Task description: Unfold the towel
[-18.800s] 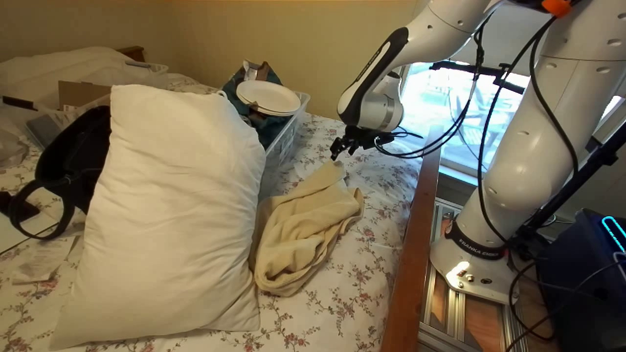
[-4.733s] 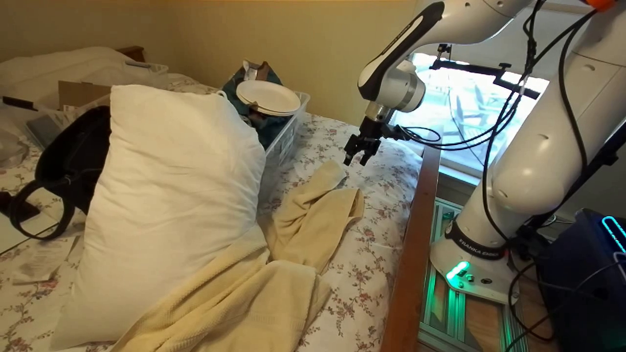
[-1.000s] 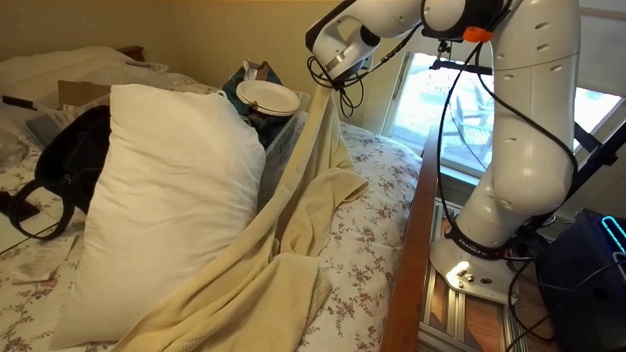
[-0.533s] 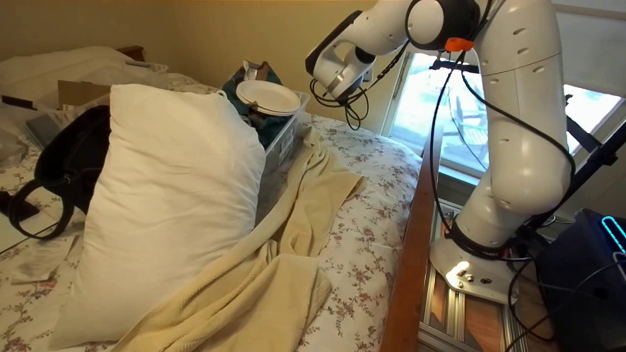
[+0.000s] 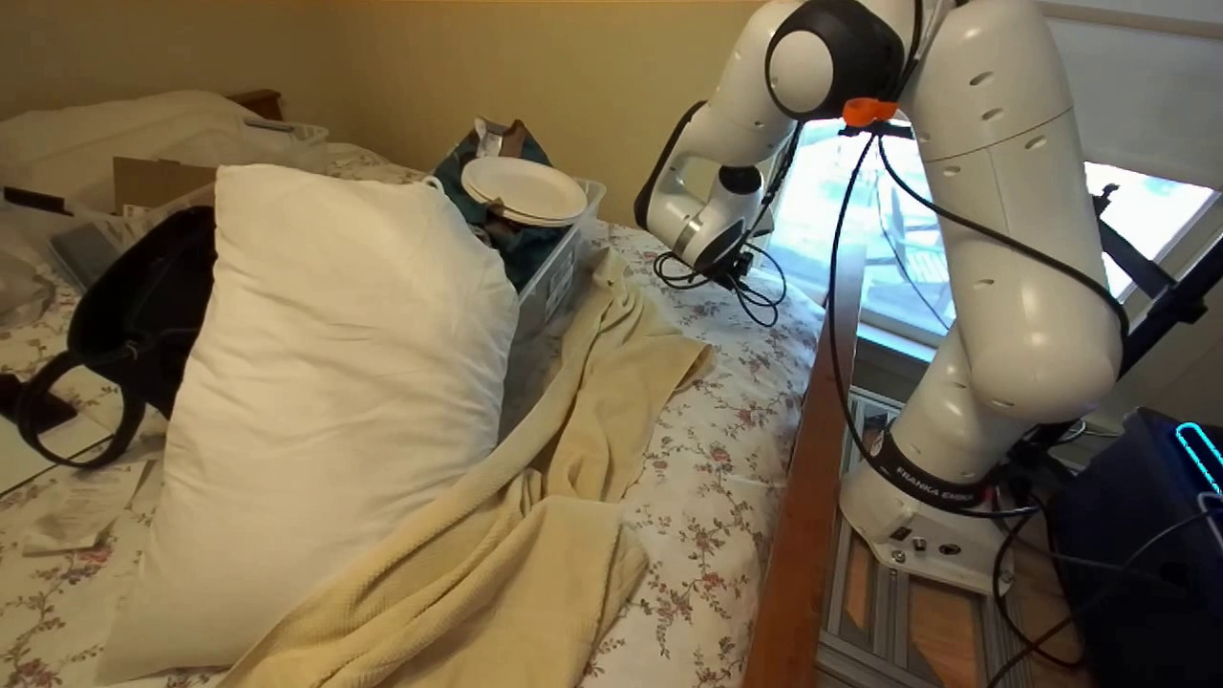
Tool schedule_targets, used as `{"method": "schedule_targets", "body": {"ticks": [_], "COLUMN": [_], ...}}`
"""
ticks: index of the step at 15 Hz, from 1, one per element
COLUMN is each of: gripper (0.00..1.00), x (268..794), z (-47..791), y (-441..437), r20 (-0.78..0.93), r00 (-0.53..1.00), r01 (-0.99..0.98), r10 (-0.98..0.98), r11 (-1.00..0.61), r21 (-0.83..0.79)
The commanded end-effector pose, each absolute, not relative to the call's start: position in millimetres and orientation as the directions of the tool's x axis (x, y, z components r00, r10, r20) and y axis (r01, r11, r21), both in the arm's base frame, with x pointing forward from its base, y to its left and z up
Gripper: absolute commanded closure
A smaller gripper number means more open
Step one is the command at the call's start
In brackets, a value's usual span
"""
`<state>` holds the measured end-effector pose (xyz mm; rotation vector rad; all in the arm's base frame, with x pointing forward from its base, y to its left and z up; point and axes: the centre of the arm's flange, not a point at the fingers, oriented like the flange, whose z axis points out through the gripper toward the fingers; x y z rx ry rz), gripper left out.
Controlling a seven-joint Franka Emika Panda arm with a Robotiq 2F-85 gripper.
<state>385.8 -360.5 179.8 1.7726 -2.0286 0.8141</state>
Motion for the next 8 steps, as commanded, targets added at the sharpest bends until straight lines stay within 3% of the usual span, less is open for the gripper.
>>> {"method": "schedule_targets", "body": {"ticks": [1, 8], "gripper": [0.0, 0.0], "x": [364.2, 356.1], "z": [211.6, 230.1], "y": [-349.1, -344.7], "r20": [0.47, 0.259], "r00": [-0.084, 0.01], "r01": [-0.986, -0.933], "r10": [-0.879, -0.966], "r11": [0.006, -0.102], "r21": [-0.166, -0.345]}}
